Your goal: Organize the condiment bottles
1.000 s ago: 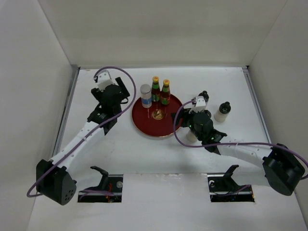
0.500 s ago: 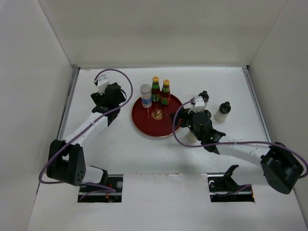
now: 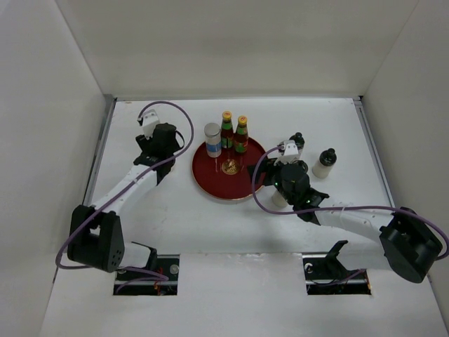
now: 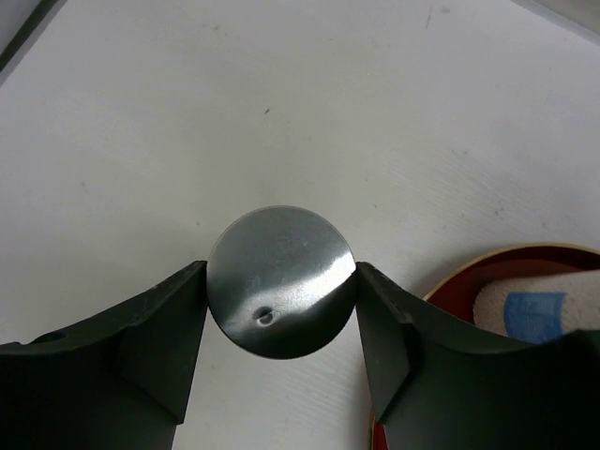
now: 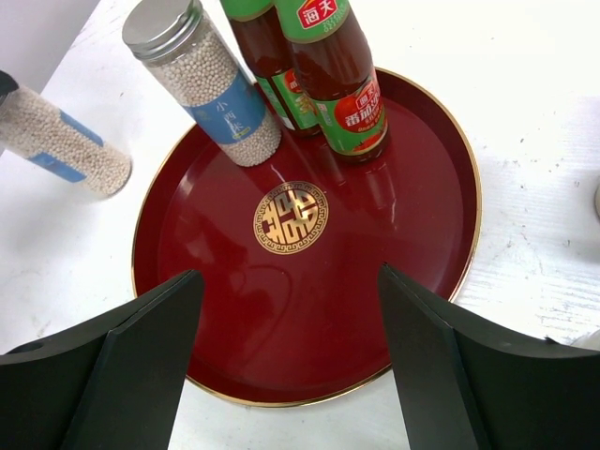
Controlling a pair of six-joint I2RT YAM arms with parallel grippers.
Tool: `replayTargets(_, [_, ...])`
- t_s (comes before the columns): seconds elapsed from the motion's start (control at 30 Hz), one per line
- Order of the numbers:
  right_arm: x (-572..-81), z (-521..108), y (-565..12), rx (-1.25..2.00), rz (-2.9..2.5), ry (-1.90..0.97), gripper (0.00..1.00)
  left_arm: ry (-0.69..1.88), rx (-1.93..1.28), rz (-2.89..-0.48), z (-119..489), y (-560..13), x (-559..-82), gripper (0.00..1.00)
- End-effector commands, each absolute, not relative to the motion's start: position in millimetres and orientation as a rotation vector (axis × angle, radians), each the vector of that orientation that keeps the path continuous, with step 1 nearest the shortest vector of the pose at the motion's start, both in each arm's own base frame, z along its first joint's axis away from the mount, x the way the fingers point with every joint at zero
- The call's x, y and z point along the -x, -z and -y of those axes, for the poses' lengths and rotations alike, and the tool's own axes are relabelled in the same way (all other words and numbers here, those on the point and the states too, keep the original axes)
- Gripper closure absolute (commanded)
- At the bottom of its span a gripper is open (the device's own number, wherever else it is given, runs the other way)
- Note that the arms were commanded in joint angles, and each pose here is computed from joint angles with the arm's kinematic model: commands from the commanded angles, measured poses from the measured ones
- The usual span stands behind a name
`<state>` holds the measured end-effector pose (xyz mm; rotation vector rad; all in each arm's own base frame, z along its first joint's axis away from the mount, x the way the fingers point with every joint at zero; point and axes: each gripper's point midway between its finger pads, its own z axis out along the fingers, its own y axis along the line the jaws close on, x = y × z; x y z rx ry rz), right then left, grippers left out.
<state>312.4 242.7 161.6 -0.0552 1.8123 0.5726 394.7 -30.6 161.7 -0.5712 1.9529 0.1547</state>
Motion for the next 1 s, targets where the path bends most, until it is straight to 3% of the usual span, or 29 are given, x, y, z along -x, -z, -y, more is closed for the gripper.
replayTargets(0.0, [-316, -246, -180, 0.028, -1.751, -0.625, 0.19, -0.041, 0.518, -1.771, 49, -241, -387, 0.63])
replayTargets(0.23, [-316, -243, -181, 0.018, -1.746, -0.619, 0.19, 0.082, 0.335, -1.767, 121, -275, -380, 0.64])
replayTargets(0.73, [-318, -234, -183, -0.006, -1.737, -0.608, 0.19, 0.171, 0.216, -1.885, 191, -214, -410, 0.62])
replayTargets(0.87, [-318, -234, -185, -0.007, -1.732, -0.611, 0.17, 0.151, 0.217, -1.904, 190, -200, -411, 0.53])
replayTargets(0.97, [-317, -233, -188, -0.007, -1.722, -0.616, 0.14, 0.141, 0.225, -1.908, 187, -194, -408, 0.37])
